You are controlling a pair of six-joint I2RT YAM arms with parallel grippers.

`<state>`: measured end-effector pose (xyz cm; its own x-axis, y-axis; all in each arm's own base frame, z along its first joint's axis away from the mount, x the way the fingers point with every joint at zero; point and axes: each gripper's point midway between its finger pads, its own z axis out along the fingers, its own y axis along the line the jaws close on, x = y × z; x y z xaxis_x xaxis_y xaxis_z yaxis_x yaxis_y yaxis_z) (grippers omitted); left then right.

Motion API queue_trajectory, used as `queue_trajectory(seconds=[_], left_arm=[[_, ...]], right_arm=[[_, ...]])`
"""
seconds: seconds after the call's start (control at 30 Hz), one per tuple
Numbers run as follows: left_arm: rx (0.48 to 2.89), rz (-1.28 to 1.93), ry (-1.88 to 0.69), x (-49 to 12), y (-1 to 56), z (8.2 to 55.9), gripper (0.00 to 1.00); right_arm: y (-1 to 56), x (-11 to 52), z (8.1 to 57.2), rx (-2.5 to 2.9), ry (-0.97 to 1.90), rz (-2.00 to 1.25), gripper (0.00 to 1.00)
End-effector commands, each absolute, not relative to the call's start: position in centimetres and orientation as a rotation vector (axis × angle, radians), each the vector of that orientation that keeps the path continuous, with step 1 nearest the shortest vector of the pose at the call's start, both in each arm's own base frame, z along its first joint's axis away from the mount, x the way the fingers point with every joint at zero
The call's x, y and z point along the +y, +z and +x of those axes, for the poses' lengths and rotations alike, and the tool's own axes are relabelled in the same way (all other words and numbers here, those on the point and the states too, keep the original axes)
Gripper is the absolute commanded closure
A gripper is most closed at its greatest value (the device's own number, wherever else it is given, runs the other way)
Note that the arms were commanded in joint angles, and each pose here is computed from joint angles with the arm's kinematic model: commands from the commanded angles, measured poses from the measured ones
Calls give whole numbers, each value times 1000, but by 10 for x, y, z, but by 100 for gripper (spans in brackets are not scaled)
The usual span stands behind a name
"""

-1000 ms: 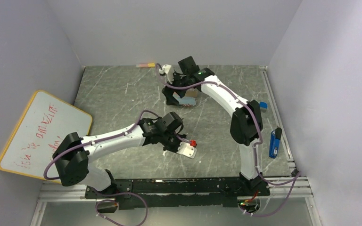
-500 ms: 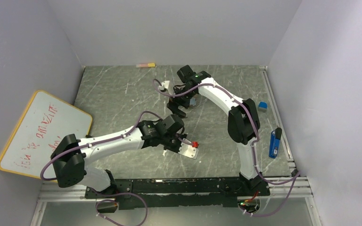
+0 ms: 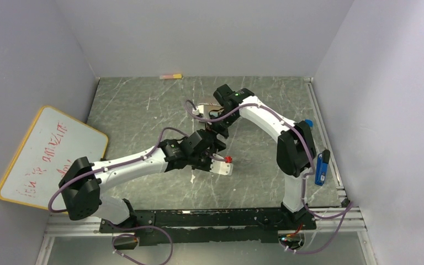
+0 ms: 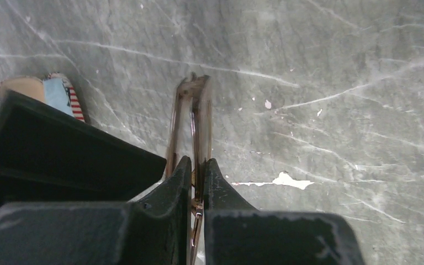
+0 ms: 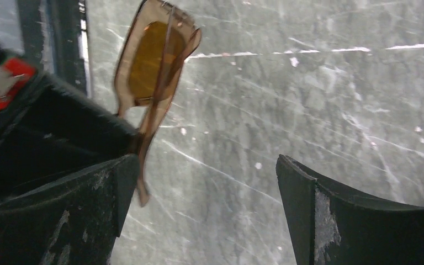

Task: Organize the sunglasses
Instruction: Fold the sunglasses.

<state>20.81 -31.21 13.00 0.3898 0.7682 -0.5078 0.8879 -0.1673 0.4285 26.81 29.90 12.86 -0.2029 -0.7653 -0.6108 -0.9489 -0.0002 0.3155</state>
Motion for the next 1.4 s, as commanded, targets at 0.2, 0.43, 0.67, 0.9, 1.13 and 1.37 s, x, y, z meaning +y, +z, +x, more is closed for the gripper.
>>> queue_trajectory(seconds=[0.2,0.43,0.67,0.9,1.13,1.37], left_arm=[[1394,1869,-191,-322,154,234,95],[1458,1870,-238,-325,151,266,95],[1605,1818,-417,-320,143,294,95],[1787,1694,-641,-316,134,318,95],[1873,1577,-816,-321,140,329,95],[1900,1574,-947,-329,139,320,95]], right_arm=[[165,297,304,2029,822,-1488,0],[228,219,405,1953,476,-986,0],[265,149,405,1687,224,-983,0],[212,111,366,1394,-168,-1438,0],[166,151,305,1166,-130,-1864,4],[171,228,257,885,-113,-1915,0]])
